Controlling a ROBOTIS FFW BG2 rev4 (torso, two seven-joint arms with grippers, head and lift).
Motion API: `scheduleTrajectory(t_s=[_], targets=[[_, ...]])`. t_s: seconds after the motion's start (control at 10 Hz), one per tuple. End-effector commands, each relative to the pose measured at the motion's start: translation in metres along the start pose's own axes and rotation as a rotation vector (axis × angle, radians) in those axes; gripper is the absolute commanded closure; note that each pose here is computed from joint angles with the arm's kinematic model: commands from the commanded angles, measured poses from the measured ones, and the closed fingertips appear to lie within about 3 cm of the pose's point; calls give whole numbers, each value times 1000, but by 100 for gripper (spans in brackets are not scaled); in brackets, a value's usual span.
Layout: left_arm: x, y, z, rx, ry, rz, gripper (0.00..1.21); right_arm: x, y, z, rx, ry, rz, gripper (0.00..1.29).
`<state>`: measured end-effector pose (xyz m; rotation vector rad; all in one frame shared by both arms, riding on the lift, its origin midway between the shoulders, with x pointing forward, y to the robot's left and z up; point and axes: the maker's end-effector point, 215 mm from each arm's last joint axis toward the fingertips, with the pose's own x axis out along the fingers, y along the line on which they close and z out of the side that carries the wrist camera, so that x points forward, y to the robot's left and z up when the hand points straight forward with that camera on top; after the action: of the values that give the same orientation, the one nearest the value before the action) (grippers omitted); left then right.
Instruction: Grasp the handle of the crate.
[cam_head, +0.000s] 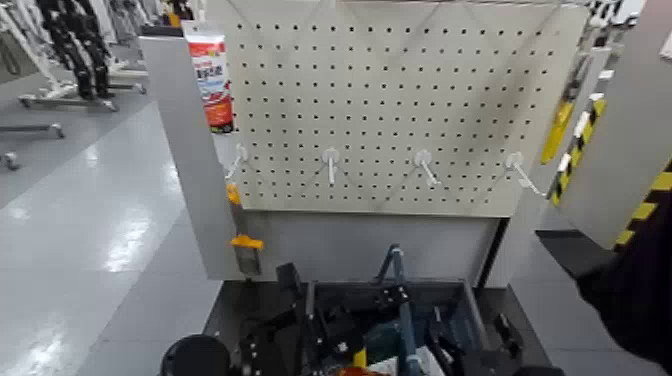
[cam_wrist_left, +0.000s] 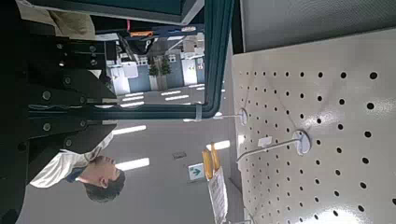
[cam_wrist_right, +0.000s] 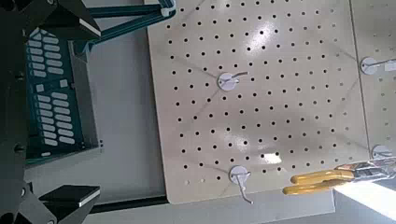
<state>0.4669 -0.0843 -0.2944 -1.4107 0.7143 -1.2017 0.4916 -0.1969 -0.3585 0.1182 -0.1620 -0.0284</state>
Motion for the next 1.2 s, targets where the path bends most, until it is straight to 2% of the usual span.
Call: scheduleTrajectory(t_s=[0.1, 0.6, 1.2], targets=[[-4, -7, -9, 0, -4, -5, 119, -1, -1, 1, 0, -2, -5, 13], [-17, -23, -18, 11, -36, 1, 119, -1, -3, 2, -10, -2, -9, 13], [-28, -27, -23, -10, -61, 18, 119, -1, -3, 3, -30, 1, -9, 13]])
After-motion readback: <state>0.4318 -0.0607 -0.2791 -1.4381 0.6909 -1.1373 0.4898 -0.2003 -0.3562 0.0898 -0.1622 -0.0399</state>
